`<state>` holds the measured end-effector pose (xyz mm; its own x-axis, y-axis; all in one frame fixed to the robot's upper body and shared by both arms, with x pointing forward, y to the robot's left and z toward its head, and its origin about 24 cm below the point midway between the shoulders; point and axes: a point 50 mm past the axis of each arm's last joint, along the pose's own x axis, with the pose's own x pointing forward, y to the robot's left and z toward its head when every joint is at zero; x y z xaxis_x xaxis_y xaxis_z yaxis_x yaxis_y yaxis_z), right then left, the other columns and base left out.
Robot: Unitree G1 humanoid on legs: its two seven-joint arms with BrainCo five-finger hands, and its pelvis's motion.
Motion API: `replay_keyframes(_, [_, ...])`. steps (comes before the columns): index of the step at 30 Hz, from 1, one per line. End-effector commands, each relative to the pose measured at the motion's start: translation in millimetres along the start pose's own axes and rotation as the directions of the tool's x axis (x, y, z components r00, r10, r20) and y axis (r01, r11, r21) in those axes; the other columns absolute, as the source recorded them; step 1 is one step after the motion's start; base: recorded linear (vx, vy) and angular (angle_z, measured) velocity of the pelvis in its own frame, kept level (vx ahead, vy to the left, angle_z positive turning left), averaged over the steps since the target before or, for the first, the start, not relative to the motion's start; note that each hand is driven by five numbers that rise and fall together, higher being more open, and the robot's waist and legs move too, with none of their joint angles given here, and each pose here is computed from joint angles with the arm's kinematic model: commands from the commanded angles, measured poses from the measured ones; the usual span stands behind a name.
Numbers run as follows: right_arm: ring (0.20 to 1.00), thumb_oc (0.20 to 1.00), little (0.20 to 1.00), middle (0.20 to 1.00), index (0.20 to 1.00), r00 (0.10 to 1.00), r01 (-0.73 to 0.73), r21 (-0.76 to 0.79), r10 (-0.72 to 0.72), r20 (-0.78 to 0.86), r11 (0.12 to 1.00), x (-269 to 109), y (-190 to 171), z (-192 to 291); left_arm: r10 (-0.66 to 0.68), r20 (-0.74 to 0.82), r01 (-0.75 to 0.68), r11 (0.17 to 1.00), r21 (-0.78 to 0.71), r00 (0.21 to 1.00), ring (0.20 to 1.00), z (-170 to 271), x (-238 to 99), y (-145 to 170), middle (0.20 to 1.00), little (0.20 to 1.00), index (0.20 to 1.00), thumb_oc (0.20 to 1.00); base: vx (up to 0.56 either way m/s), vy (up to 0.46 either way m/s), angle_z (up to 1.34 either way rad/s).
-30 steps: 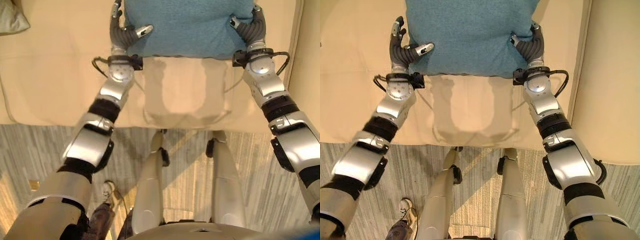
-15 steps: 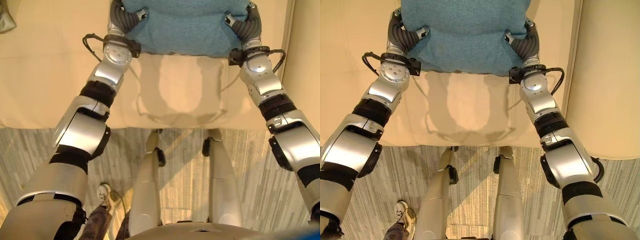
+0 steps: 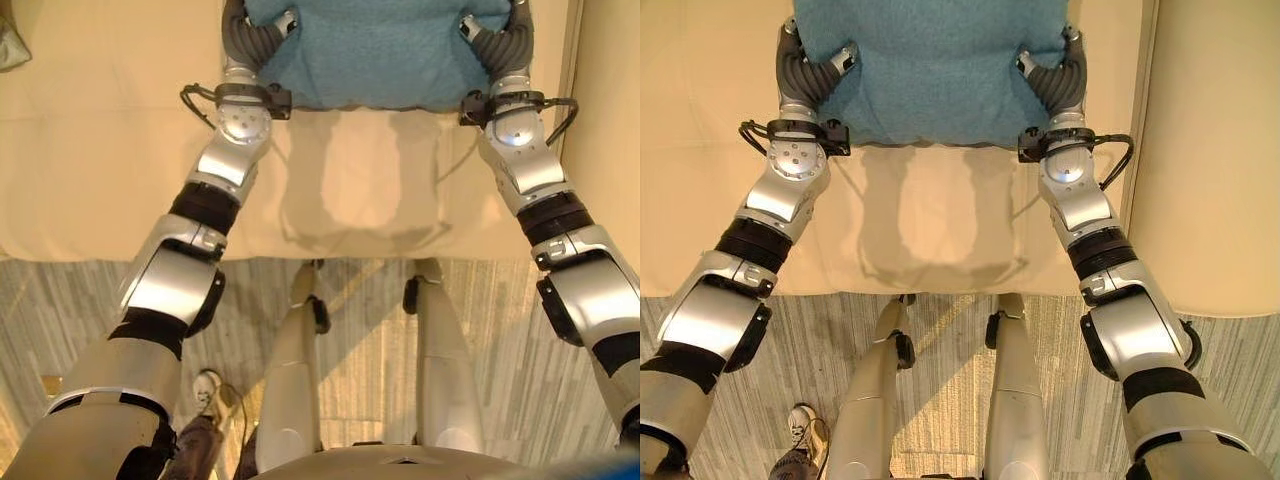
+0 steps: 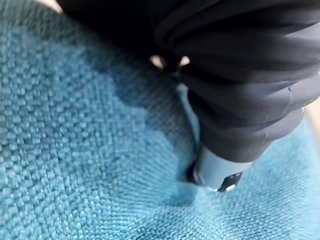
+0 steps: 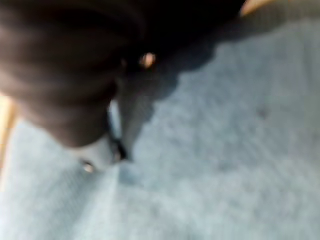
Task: Pick up all the scattered cushions and arrange them neatly on the sofa.
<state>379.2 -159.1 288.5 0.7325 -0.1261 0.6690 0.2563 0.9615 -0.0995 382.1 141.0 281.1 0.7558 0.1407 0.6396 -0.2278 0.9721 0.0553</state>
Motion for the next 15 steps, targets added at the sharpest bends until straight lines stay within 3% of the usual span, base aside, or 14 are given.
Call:
replay_keyframes(1, [0.200, 0.200, 0.200, 0.200, 0.200, 0.926, -0.079, 0.116, 0.030, 0.377, 0.990, 0.0, 35.2, 75.5, -0.045, 0.362, 0.095, 0.988, -0.120, 0.931, 0.200, 71.0, -2.0, -34.3, 0.200, 0.200, 0.200, 0.200, 0.00, 0.000, 0.00])
replay_keyframes(5, [0.200, 0.200, 0.200, 0.200, 0.200, 0.854, -0.064, 0.105, 0.000, 0.521, 0.992, -14.0, 31.5, 98.7, 0.048, 0.501, 0.036, 0.987, -0.157, 0.864, 0.200, 96.9, -15.0, -26.0, 0.200, 0.200, 0.200, 0.200, 0.00, 0.000, 0.00])
replay_keyframes(15, [0.200, 0.200, 0.200, 0.200, 0.200, 0.728, -0.078, 0.133, -0.035, 0.685, 0.988, -32.8, 29.9, 136.1, 0.153, 0.654, -0.018, 0.978, -0.209, 0.740, 0.200, 133.6, -30.2, -17.1, 0.200, 0.200, 0.200, 0.200, 0.00, 0.001, 0.00])
